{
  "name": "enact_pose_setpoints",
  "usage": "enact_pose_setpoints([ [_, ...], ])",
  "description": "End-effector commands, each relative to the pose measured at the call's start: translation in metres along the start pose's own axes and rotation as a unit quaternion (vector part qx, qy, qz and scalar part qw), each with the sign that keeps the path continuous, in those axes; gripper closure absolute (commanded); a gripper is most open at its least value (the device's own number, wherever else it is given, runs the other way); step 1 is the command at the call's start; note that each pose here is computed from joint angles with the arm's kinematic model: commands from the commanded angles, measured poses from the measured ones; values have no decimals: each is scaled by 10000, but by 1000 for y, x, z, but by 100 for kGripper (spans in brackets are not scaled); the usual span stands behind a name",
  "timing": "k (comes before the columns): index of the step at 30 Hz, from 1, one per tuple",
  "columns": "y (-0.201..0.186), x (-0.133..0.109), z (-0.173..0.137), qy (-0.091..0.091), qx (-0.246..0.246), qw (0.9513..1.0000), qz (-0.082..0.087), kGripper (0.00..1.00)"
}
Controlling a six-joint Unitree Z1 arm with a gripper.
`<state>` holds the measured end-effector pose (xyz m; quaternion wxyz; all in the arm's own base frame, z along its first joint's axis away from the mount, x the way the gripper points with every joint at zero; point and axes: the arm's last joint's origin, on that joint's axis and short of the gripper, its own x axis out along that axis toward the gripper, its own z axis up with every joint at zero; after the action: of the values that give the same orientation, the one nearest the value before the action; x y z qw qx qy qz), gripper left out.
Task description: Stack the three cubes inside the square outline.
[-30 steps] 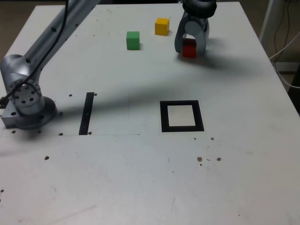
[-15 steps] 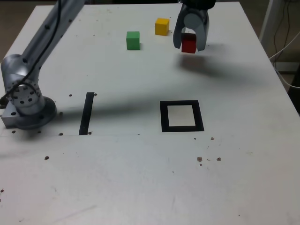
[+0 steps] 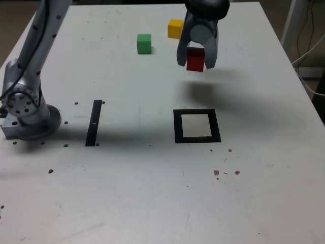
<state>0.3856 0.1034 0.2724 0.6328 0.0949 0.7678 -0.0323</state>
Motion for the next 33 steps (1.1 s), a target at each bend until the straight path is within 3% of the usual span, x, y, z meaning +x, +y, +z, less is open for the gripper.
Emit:
enact_pose_setpoints([
  [1,-7,-3,-4,-88,-12,10000,-33,72],
  [10,-42,-5,-17,-405,-10,9989,-243,72],
  [22,-98,2,-26,-486,-140,9976,-463,72],
  [33,-128,16,-11,-489,-311,9970,-511,72],
])
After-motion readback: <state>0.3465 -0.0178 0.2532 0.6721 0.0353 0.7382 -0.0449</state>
